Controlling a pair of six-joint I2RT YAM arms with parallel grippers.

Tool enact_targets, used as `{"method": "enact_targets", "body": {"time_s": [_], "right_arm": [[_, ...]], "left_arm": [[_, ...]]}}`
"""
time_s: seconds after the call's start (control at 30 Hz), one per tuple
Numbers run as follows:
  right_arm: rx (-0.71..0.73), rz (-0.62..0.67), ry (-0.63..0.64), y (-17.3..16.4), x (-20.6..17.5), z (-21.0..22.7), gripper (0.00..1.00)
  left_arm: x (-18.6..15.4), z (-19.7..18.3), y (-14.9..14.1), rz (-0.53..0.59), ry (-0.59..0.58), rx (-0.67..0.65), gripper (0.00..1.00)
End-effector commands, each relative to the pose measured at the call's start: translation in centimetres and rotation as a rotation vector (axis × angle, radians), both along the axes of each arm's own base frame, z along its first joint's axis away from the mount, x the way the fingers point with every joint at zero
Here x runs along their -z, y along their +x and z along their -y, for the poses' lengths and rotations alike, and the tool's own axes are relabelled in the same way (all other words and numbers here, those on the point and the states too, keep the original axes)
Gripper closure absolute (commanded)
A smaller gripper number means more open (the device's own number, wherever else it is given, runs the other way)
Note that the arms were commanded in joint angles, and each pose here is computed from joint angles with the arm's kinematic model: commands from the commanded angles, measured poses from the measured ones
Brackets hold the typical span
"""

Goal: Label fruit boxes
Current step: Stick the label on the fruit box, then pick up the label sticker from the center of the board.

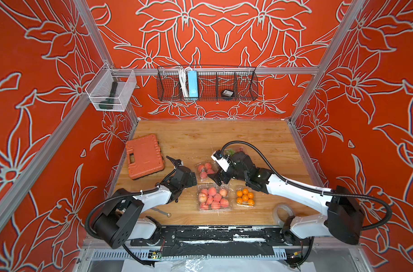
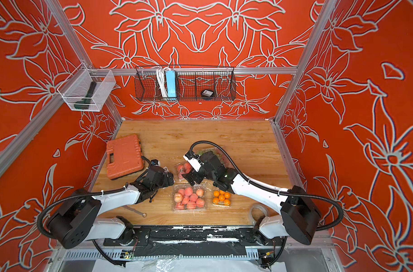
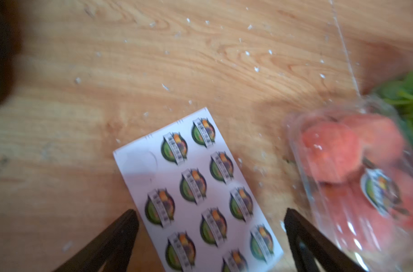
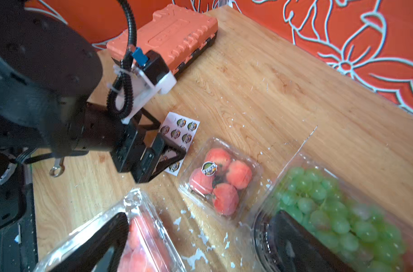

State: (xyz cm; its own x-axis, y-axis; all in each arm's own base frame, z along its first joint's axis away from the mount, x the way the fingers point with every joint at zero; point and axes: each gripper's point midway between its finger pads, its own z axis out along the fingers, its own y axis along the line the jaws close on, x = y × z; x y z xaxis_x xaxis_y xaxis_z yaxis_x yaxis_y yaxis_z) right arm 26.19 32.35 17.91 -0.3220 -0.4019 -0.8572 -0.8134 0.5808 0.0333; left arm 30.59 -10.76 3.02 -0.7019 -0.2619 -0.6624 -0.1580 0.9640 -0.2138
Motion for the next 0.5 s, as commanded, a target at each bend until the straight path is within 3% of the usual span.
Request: {"method": "enact_targets", "body": {"time_s": [0.0, 0.13, 0.37, 0.47], "right_arm": [[0.016, 0.01, 0.032, -0.4, -0.8, 0.6, 0.01], [-0.005, 0.012, 0.062, -1.4, -1.3, 1.1, 0.02], [-0.057, -0.013, 0.122, -3.6, -1.8, 1.6, 0.02], [-0.079, -0.033, 0.138, -4.6, -1.8, 1.9, 0.02]], "left_arm": [[1.7, -1.1, 0.2, -0.048, 0.061, -0.076, 0.02], [3.3, -1.4, -0.2, -0.092, 0.129, -0.114, 0.02], [4.3, -1.2, -3.7, -0.2, 0.373, -0.174, 0.02], [4.6, -1.1, -5.1, -0.243, 0.393, -0.171, 0.02]]}}
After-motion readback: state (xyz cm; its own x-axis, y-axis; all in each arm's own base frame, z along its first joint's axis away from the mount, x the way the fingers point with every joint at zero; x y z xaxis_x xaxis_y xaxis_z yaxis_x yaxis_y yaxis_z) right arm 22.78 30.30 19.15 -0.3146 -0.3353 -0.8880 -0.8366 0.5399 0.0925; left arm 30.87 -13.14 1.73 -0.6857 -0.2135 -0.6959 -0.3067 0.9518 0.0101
